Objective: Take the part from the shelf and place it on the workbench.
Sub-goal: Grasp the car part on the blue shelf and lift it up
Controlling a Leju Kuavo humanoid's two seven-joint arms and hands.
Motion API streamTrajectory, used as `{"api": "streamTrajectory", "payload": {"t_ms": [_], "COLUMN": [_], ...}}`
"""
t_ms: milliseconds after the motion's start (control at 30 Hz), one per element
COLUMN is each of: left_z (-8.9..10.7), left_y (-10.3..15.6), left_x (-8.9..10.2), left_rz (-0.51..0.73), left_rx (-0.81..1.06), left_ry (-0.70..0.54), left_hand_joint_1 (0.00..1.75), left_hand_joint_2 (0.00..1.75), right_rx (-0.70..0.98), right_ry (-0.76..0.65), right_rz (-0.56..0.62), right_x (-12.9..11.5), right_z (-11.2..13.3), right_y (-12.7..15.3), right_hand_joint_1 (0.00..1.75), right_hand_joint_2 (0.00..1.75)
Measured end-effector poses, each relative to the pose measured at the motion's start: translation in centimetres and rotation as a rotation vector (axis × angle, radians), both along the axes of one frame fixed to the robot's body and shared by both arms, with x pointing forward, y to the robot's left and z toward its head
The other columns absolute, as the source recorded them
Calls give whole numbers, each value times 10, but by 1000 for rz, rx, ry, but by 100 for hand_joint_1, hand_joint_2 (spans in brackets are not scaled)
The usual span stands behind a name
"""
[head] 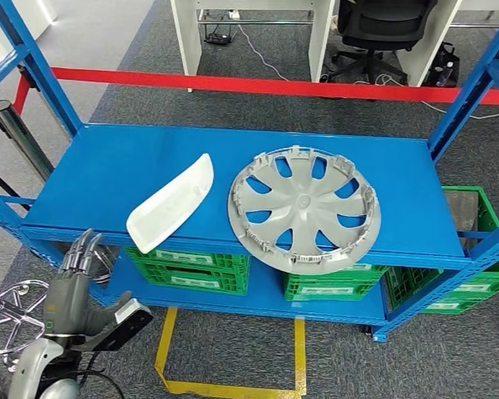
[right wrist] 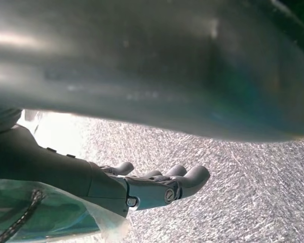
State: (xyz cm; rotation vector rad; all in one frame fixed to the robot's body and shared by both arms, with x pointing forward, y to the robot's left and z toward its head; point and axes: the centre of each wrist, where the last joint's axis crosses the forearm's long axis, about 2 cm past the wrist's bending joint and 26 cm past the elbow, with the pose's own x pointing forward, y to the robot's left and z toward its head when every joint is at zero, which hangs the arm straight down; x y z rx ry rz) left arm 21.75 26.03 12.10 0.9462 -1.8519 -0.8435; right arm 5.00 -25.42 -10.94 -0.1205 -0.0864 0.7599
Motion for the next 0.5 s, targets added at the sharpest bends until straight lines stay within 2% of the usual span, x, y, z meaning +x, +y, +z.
{"api": "streamTrajectory", "payload": {"t_ms": [167, 500], "left_z": [-5, -9], "left_y": [1, -18], "left_x": [9, 53], "left_rz": [13, 18], "left_rx": [-12, -14], "left_ry": [40, 89], "left_hand_joint_1": [0, 0], "left_hand_joint_2": [175, 175], "right_rx": [6, 9], "right_ry": [-3, -3], "right_rz": [-4, -4], "right_x": [1, 4], "right_z": [0, 0], "right_y": [0, -3], "right_hand_joint_1": [0, 0], "right_hand_joint_2": [0, 0]}}
